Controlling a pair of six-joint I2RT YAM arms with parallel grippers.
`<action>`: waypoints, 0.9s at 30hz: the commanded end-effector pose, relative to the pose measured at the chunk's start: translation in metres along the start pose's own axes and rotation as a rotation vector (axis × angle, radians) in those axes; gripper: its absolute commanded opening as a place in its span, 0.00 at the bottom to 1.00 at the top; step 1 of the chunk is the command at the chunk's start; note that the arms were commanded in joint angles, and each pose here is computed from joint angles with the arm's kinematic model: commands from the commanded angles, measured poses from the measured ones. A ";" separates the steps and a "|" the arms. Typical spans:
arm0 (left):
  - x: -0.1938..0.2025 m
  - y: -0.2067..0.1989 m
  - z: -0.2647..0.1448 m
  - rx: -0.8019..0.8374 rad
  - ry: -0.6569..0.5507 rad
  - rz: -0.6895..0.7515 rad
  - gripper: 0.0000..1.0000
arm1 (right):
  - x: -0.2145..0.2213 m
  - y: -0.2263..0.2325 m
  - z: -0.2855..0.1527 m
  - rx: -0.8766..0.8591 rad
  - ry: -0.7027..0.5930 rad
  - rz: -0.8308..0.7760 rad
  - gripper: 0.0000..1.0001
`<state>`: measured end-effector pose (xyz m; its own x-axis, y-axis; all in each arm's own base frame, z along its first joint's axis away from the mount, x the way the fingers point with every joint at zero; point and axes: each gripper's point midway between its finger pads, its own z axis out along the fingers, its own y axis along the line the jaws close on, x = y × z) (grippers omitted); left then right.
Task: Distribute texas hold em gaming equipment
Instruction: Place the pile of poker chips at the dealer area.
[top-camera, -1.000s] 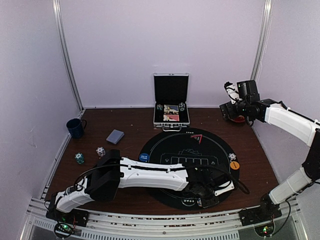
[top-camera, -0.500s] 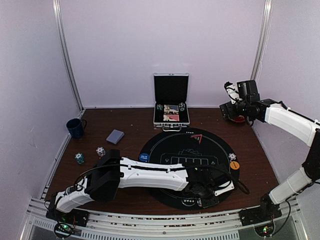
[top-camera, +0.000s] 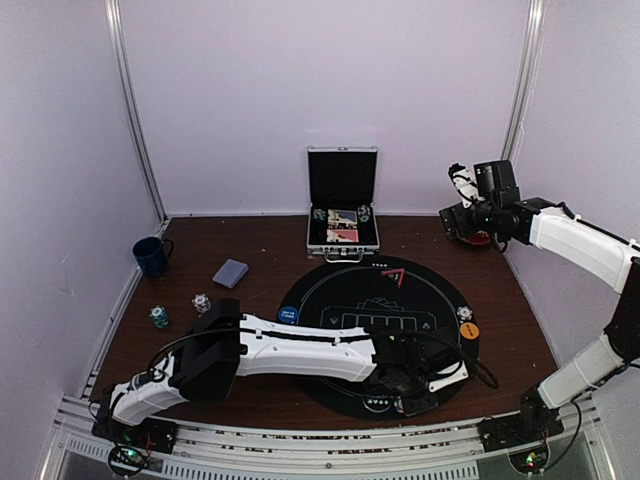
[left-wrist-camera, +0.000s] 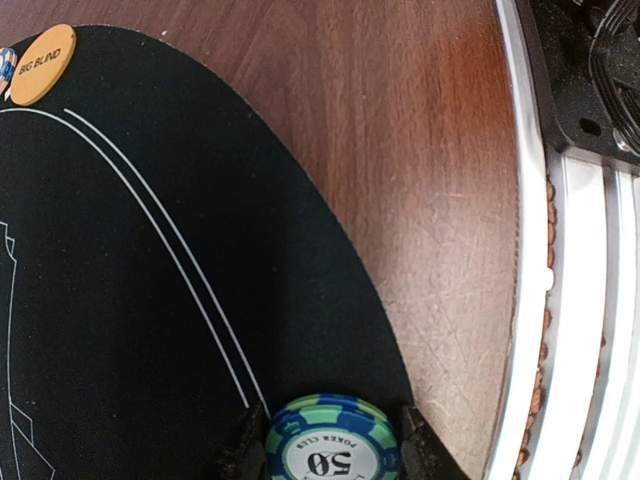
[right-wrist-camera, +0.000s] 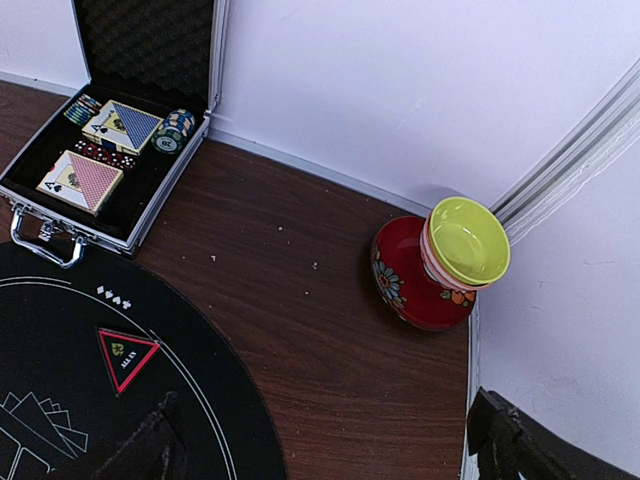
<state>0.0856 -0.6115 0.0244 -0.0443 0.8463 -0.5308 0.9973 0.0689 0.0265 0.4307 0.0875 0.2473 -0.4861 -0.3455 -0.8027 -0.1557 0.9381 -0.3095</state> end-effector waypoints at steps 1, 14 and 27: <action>0.007 -0.006 -0.008 0.017 0.031 0.017 0.37 | -0.007 -0.005 -0.009 0.005 -0.036 0.011 1.00; -0.006 0.005 -0.021 -0.044 -0.001 0.011 0.75 | -0.007 -0.005 -0.009 0.005 -0.036 0.010 1.00; -0.047 0.076 -0.119 -0.309 -0.135 -0.172 0.98 | -0.008 -0.004 -0.011 -0.005 -0.041 0.011 1.00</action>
<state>0.1140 -0.5995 0.0721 -0.0760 0.8315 -0.5502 0.9715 0.1860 0.1469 0.4295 0.0879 0.2513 -0.4775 -0.3430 -0.8089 -0.1563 0.9391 -0.3059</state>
